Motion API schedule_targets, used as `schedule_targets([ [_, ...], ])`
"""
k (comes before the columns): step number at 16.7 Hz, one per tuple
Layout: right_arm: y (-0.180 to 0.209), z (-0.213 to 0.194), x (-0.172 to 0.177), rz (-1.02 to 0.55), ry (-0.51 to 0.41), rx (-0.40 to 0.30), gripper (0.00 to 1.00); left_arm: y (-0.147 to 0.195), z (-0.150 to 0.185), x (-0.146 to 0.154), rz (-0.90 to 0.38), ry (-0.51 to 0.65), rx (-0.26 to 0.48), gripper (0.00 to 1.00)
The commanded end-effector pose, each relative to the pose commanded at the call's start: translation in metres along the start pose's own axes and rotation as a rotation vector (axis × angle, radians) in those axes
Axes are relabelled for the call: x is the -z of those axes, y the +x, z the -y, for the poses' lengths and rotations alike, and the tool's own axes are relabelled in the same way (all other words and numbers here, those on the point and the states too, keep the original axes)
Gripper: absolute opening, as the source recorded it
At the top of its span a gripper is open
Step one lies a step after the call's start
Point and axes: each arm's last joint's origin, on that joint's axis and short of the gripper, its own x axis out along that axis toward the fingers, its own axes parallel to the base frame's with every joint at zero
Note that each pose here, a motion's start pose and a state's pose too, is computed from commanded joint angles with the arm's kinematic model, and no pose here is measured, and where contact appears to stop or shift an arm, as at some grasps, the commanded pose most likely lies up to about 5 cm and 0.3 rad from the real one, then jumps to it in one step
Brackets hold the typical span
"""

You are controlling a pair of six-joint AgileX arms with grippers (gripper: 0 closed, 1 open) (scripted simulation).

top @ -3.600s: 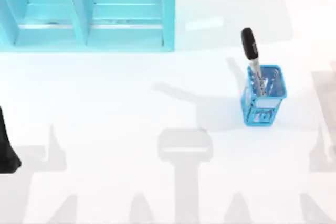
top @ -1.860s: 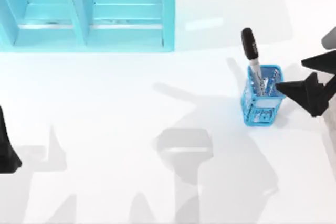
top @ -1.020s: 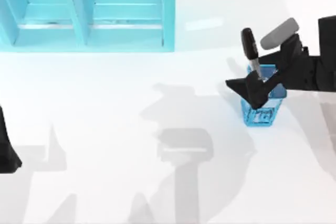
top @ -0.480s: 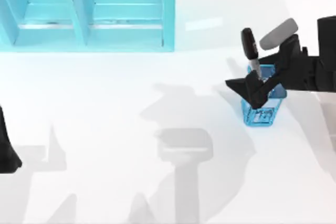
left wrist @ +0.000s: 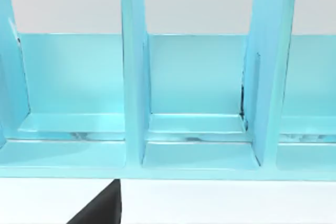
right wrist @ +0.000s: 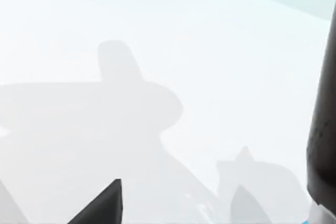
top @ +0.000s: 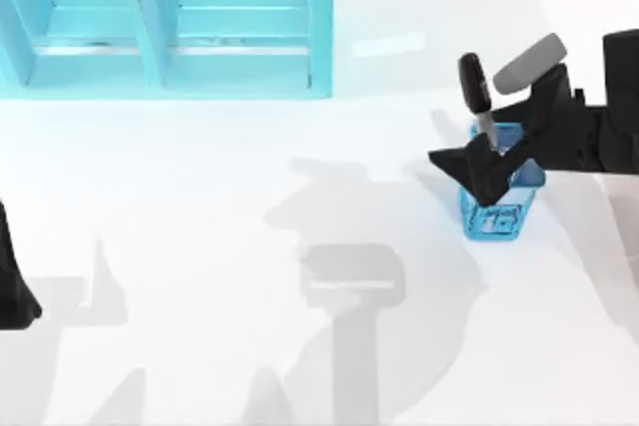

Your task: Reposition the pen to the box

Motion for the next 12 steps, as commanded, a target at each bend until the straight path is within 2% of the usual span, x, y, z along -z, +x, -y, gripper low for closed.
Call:
schedule_targets([
  [9,-0.001,0.000,-0.003,0.006,-0.001,-0.003,0.00,0.000,0.000,0.000,0.000,0.000,0.000,1.00],
  [12,-0.014,0.017,-0.015,0.031,-0.024,-0.002,0.00,0.000,0.000,0.000,0.000,0.000,0.000,1.00],
])
